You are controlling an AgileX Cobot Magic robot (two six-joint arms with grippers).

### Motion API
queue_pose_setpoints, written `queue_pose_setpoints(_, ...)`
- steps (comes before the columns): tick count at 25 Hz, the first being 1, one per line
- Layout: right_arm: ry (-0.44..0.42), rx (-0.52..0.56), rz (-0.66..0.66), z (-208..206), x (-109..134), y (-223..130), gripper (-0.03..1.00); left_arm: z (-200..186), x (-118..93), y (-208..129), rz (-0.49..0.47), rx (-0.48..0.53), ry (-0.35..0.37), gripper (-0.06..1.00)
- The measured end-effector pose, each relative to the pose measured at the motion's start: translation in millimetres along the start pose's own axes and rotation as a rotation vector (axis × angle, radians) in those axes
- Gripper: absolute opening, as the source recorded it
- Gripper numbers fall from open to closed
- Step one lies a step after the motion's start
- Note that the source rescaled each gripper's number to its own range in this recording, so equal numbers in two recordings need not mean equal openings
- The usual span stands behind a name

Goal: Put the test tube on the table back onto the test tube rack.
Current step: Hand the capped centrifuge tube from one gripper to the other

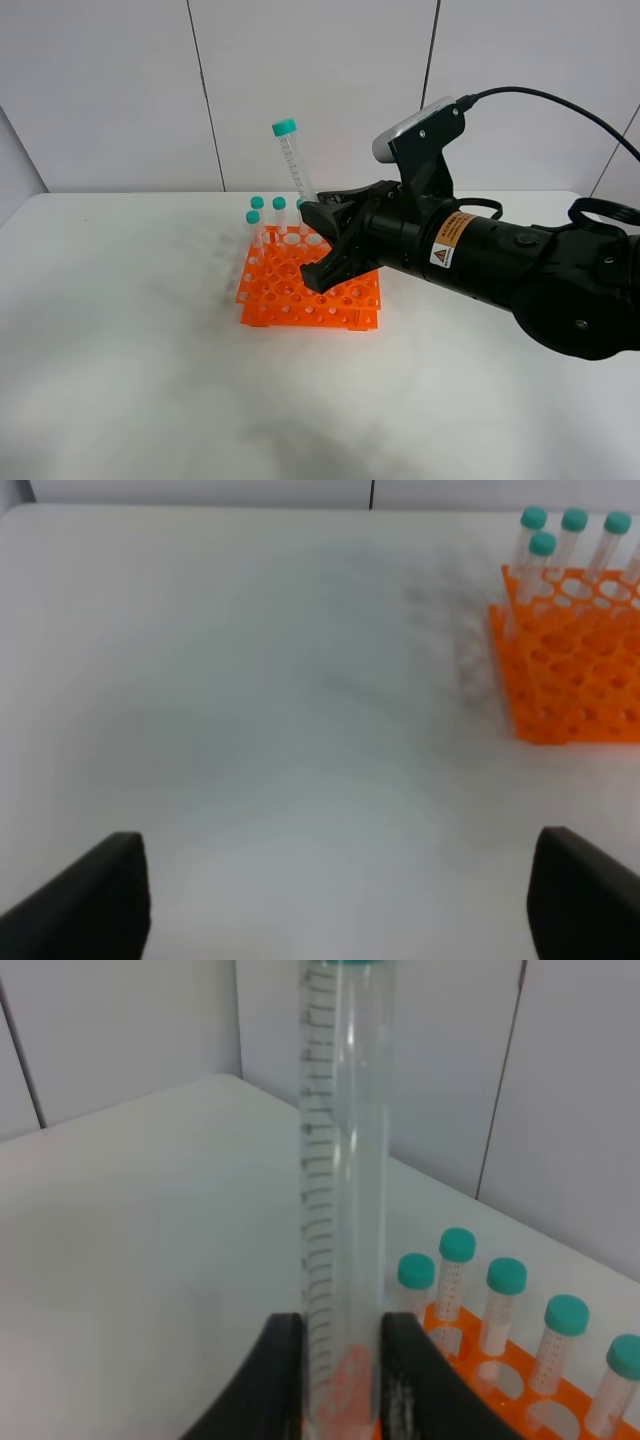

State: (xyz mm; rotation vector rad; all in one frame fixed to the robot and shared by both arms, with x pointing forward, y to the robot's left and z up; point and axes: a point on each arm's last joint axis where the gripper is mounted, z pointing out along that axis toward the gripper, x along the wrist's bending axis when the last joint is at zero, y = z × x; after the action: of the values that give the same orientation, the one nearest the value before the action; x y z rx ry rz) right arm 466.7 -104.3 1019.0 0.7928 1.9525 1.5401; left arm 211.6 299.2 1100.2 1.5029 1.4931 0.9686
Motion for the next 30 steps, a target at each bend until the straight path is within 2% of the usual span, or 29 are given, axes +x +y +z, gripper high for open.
queue_pose_setpoints(6, 0.000, 0.000, 0.000, 0.0, 0.0, 0.0, 0.00, 15.1, 0.0, 46.1, 0.010, 0.018, -0.002, 0.82)
queue_pose_setpoints(9, 0.000, -0.001, 0.000, 0.0, 0.0, 0.1, 0.00, 29.1, -2.5, 71.1, 0.034, 0.016, -0.032, 0.82)
queue_pose_setpoints(12, 0.000, 0.000, 0.000, 0.0, 0.0, 0.0, 0.00, 44.6, -10.2, 91.9, 0.044, 0.006, -0.119, 0.82)
queue_pose_setpoints(15, 0.000, 0.000, 0.000, 0.0, 0.0, 0.0, 0.00, 61.6, -16.2, 104.7, 0.099, 0.039, -0.195, 0.82)
queue_pose_setpoints(18, 0.000, -0.001, -0.007, 0.0, 0.0, 0.1, 0.00, 75.8, -25.0, 108.9, 0.161, 0.091, -0.289, 0.82)
queue_pose_setpoints(20, 0.000, -0.001, -0.012, 0.0, 0.0, 0.1, 0.00, 79.6, -34.5, 108.9, 0.209, 0.106, -0.376, 0.82)
queue_pose_setpoints(24, 0.001, -0.001, -0.023, 0.0, 0.1, 0.1, 0.00, 82.0, -51.5, 112.3, 0.279, 0.070, -0.512, 0.82)
queue_pose_setpoints(27, 0.001, -0.001, -0.024, 0.0, 0.1, 0.1, 0.00, 81.5, -59.1, 120.9, 0.268, 0.006, -0.563, 0.82)
queue_pose_setpoints(30, 0.001, -0.001, -0.024, 0.0, 0.1, 0.1, 0.00, 87.5, -65.8, 131.3, 0.244, -0.008, -0.586, 0.82)
